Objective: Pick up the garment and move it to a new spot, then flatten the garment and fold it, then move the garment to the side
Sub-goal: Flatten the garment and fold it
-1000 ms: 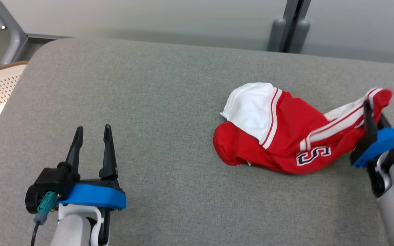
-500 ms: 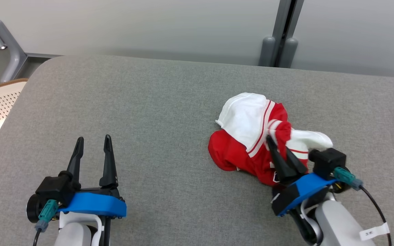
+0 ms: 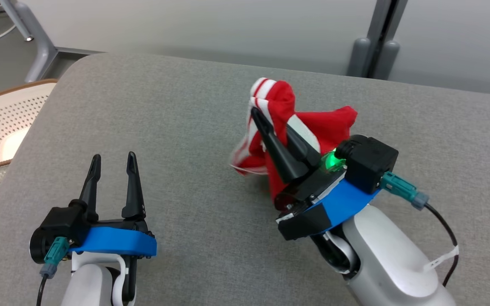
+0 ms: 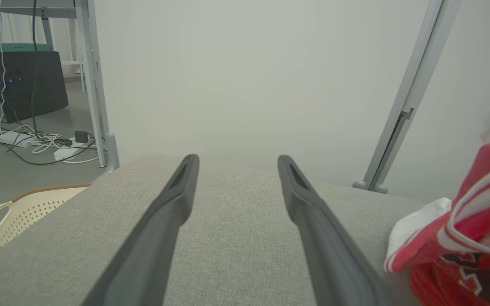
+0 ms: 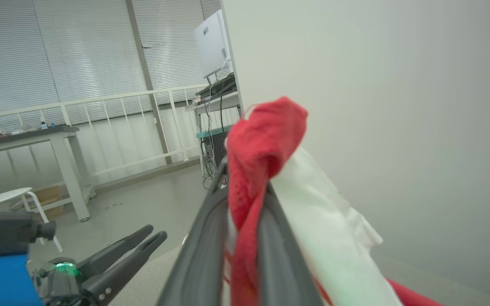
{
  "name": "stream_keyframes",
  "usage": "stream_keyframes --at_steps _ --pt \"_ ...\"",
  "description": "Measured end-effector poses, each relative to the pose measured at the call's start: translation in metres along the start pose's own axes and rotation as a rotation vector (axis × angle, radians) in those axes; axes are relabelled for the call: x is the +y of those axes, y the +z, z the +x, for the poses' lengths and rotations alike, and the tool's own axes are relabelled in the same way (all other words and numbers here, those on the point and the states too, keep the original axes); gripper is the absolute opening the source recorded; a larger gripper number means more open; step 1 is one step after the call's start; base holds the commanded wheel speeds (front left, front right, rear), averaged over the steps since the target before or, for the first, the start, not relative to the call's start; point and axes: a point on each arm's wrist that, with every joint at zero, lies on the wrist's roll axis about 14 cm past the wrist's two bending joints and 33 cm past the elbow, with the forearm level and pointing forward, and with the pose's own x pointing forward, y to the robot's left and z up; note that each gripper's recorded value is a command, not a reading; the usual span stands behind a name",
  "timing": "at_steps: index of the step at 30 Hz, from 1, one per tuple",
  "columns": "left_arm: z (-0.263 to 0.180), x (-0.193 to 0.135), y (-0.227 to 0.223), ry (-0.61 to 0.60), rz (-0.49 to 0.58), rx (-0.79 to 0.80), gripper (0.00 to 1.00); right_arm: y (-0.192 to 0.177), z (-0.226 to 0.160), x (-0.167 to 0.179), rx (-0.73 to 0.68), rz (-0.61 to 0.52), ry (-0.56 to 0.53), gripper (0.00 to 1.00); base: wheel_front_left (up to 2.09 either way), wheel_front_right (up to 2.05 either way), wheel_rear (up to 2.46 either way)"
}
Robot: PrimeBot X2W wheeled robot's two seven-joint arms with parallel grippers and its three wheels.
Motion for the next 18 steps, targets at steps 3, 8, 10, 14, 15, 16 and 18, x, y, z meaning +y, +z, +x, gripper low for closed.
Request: stream_keyframes --at_steps 3,8,10,14,15,16,18 --pt "-0.002 0.006 0.002 0.019 0.005 -0.003 1.0 -0.008 0.005 0.02 0.011 0.02 0.063 0.0 0.0 0.0 0.0" --pt "-0.004 0.014 -0.001 0.043 0.006 0.005 1.0 -0.061 -0.008 0.055 0.17 0.056 0.166 0.0 0.0 0.0 0.0" --pt "-0.004 0.015 -0.003 0.049 0.002 0.01 1.0 -0.084 -0.018 0.064 0.244 0.082 0.187 0.0 0.0 0.0 0.0" --pt "-0.004 0.016 -0.006 0.054 0.001 0.021 1.0 -0.12 -0.041 0.087 0.37 0.123 0.249 0.55 0.0 0.0 0.0" --pt "-0.004 0.016 -0.007 0.055 -0.001 0.023 1.0 -0.125 -0.045 0.091 0.388 0.133 0.257 1.0 0.0 0.0 0.0" --pt "-0.003 0.015 -0.008 0.054 -0.003 0.024 1.0 -0.127 -0.047 0.092 0.396 0.138 0.26 1.0 0.0 0.0 0.0" --pt "-0.001 0.014 -0.008 0.051 -0.004 0.025 1.0 -0.128 -0.048 0.09 0.398 0.136 0.254 1.0 0.0 0.0 0.0"
